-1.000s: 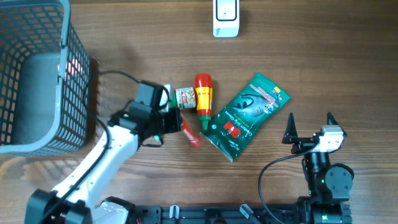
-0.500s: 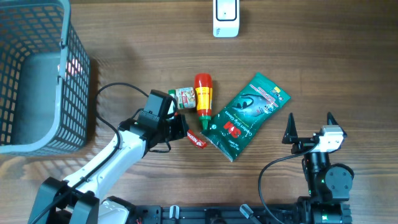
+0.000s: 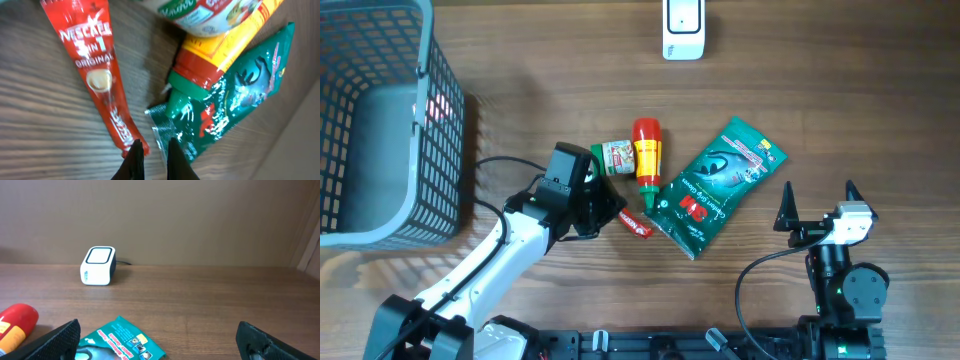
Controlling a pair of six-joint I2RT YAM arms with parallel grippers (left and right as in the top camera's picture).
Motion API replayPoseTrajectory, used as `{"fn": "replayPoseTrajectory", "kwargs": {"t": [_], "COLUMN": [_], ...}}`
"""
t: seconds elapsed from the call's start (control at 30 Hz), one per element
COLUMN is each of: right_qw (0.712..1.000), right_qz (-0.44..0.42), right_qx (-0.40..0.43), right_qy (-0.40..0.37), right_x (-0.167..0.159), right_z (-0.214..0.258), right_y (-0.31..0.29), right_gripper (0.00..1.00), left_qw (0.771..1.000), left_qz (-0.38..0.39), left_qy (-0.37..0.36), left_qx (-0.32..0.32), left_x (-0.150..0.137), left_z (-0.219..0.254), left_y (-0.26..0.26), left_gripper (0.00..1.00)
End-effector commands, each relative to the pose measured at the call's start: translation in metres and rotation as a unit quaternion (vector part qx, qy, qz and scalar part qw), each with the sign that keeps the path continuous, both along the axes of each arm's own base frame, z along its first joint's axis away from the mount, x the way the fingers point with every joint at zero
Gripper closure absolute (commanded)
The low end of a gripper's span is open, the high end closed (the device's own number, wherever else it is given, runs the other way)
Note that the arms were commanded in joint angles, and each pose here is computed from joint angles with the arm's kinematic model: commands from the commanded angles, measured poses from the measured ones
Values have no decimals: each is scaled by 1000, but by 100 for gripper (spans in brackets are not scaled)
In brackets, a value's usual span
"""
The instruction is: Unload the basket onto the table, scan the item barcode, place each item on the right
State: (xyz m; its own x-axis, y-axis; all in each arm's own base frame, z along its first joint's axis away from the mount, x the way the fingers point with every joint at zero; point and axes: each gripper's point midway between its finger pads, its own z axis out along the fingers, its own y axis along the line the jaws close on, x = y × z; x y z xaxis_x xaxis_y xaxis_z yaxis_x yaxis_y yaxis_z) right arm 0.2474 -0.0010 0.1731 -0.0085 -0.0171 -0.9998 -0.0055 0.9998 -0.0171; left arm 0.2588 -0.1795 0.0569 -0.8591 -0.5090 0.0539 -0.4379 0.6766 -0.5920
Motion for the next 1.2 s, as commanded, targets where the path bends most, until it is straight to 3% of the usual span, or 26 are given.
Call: {"fn": "replayPoseTrajectory", "kwargs": {"t": [0.0,0.13,0.17,0.2,0.23,0.27,0.3,0.33,0.67,0.9,1.03,1.17], "right_qw": [1000,1000,1000,1000,1000,1000,1000,1000,1000,1000,1000,1000], "right_qz": [11,11,11,11,11,11,11,11,11,11,11,11], "right_qx": [-4,-4,-4,-4,-4,-4,-4,-4,-4,-4,-4,-4], "right_qy": [-1,-1,-1,-1,-1,-1,-1,-1,-1,-1,-1,-1], "right_x": [0,0,0,0,0,0,0,0,0,0,0,0], "right_z": [0,0,0,0,0,0,0,0,0,0,0,0], "right_y": [4,4,4,4,4,4,4,4,4,4,4,4], "right_gripper": [0,0,0,0,0,0,0,0,0,0,0,0], "left_qw": [1000,998,997,997,997,997,997,997,994,955,952,964], "left_qz": [-8,-57,-66,-66,-66,-66,-66,-66,-89,-208,-204,-165], "left_qy": [-1,-37,-43,-43,-43,-43,-43,-43,-58,-164,-183,-155], "left_qx": [-23,-7,-4,-4,-4,-3,-3,-3,-23,-130,-137,-139], "left_x": [-2,-1,-1,-1,-1,-1,-1,-1,-1,0,7,11], "left_z": [9,9,9,9,9,9,9,9,15,59,66,64], "left_y": [-6,-7,-7,-7,-7,-7,-7,-7,-14,-53,-55,-53], "left_gripper": [96,96,82,47,25,43,85,96,96,96,96,96]}}
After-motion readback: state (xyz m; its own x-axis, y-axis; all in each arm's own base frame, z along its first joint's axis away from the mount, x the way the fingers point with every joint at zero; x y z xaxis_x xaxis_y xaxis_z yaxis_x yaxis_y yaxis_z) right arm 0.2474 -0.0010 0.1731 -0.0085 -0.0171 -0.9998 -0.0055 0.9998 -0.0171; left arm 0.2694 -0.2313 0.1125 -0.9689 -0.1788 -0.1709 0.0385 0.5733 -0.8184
